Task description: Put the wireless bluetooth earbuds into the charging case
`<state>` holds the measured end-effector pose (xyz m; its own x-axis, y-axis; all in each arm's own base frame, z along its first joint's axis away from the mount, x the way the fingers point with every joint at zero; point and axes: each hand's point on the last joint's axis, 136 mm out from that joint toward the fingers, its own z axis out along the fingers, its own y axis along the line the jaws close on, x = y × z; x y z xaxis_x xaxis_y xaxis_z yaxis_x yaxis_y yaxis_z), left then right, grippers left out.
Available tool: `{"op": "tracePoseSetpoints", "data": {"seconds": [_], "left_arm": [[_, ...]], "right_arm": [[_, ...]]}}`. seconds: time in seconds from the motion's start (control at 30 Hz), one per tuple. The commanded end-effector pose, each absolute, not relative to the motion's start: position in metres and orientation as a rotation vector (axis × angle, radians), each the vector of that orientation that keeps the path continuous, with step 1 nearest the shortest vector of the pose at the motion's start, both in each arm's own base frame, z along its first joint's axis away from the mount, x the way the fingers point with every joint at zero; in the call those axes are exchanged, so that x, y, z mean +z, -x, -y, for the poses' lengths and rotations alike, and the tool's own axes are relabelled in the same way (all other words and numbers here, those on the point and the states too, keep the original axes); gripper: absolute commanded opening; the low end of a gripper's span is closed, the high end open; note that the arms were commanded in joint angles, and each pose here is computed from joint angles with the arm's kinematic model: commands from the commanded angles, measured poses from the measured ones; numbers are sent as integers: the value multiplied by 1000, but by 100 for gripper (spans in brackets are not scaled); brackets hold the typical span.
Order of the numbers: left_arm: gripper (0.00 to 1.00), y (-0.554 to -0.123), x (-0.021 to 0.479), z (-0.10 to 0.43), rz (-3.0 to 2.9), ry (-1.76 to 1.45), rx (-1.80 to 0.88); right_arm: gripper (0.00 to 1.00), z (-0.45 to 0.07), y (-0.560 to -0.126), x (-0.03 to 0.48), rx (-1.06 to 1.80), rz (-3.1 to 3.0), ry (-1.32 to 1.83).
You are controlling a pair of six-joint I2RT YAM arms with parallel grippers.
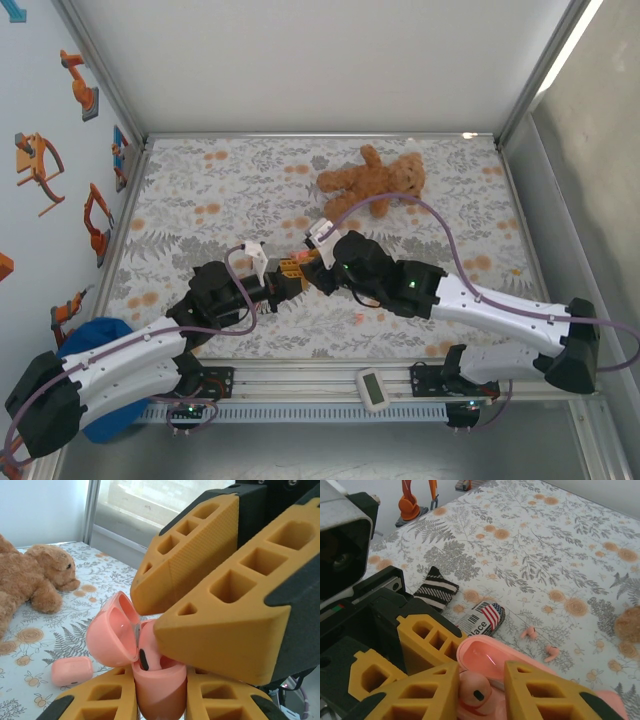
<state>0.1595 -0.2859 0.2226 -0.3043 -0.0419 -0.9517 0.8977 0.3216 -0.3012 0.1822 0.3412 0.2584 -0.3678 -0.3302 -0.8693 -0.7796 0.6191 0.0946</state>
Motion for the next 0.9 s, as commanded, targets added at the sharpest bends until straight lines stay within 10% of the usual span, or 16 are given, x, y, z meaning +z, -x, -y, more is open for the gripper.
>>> {"op": "tracePoseSetpoints", "data": {"seconds": [0.0, 0.87], "left_arm": [[10, -156, 246, 288, -1506, -794, -1202], [10, -154, 244, 286, -1508, -786, -1208]], "right_arm": [[34, -335, -185, 288, 650, -1912, 809], [82, -255, -189, 291, 532, -1904, 569]]}}
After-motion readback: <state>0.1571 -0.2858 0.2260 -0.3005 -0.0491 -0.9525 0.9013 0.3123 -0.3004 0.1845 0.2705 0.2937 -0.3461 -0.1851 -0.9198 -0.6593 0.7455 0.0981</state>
